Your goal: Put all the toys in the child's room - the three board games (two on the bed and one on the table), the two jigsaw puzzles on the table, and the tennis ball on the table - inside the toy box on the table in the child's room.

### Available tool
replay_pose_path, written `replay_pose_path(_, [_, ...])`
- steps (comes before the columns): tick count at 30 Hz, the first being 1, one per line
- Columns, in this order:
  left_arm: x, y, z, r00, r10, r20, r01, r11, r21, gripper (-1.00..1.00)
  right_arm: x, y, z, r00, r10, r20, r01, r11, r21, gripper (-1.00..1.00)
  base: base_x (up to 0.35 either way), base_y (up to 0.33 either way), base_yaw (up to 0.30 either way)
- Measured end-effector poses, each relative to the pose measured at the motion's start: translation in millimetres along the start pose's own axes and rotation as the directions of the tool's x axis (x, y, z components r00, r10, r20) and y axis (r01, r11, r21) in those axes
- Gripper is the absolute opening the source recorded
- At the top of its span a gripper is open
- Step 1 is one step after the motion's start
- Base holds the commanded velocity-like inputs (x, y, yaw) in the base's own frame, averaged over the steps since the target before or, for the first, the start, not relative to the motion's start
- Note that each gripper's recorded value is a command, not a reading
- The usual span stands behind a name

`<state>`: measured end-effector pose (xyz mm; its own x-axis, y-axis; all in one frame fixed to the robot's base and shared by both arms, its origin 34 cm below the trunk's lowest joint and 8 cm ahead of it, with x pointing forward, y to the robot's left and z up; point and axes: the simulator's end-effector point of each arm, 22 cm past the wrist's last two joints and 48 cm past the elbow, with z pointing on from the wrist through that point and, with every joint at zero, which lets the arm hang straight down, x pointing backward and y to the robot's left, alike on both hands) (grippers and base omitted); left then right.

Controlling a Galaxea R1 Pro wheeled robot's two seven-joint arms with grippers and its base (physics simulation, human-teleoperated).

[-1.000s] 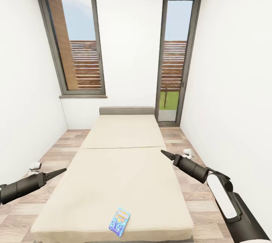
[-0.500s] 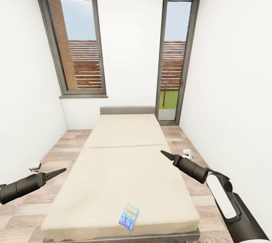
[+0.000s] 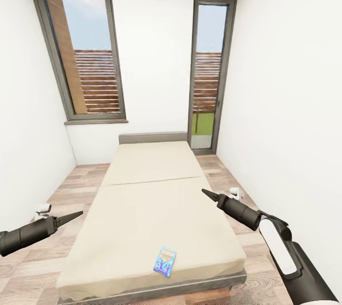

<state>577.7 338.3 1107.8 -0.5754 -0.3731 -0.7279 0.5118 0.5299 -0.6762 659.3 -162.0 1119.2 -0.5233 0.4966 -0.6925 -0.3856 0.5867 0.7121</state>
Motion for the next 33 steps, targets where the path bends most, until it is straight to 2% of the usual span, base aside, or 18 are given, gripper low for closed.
replay_pose_path(22, [4.6, 6.6, 1.9, 1.0, -0.014, -0.008, 0.014, 1.0, -0.006, 1.0, 7.8, -6.6, 4.1, 1.0, 0.008, -0.015, -0.008, 1.0, 0.007, 1.0, -0.062, 0.003, -0.002])
replay_pose_path(33, [5.4, 6.7, 2.8, 1.0, -0.016, -0.009, 0.015, 1.0, -0.005, 1.0, 8.0, -7.7, 4.2, 1.0, 0.008, -0.015, -0.008, 1.0, 0.009, 1.0, -0.198, 0.0, 0.0])
